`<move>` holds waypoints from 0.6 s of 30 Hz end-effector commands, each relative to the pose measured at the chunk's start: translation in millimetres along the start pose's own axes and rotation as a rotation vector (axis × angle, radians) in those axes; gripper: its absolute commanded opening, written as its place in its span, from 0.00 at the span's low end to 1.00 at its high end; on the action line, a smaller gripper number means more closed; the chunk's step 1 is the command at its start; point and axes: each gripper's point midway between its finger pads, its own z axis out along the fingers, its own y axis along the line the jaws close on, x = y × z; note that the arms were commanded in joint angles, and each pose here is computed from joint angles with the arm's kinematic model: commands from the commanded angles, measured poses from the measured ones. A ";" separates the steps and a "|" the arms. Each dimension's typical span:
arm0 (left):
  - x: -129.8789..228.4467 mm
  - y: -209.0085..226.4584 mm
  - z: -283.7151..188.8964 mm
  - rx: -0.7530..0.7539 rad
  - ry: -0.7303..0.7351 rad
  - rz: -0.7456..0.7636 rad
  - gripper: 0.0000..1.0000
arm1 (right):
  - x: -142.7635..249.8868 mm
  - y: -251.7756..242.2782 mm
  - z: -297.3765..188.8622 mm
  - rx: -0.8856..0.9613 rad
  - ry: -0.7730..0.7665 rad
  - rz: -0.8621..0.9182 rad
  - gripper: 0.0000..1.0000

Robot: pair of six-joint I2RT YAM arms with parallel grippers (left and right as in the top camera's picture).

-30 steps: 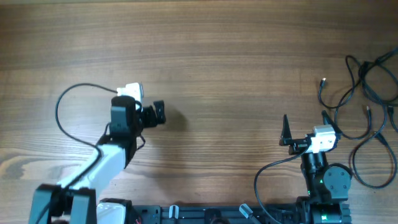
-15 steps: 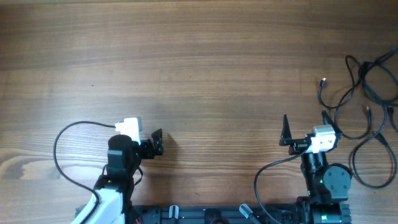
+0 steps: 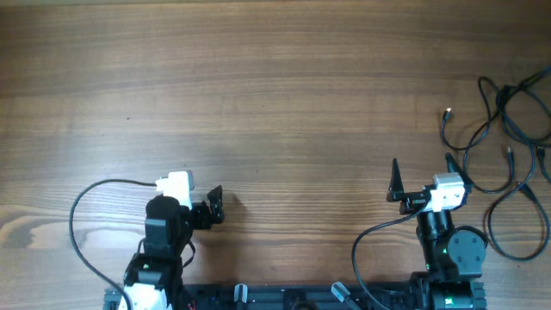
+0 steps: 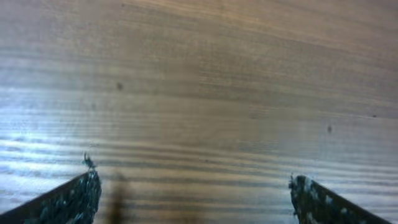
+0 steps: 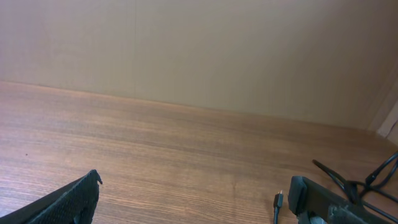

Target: Untangle cables

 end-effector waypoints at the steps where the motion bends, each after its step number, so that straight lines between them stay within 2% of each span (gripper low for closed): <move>1: -12.6 -2.1 -11.4 0.004 -0.073 0.031 1.00 | -1.7 0.1 -0.4 0.002 -0.008 -0.013 1.00; 7: -66.6 -16.6 -39.7 0.053 -0.342 0.087 1.00 | -1.8 0.1 -0.4 0.002 -0.009 -0.013 1.00; 12: -92.9 -26.6 -62.5 0.072 -0.498 0.192 1.00 | -1.8 0.1 -0.4 0.002 -0.009 -0.013 1.00; 18: -102.3 -41.9 -76.1 0.079 -0.585 0.458 1.00 | -1.8 0.1 -0.4 0.002 -0.009 -0.013 1.00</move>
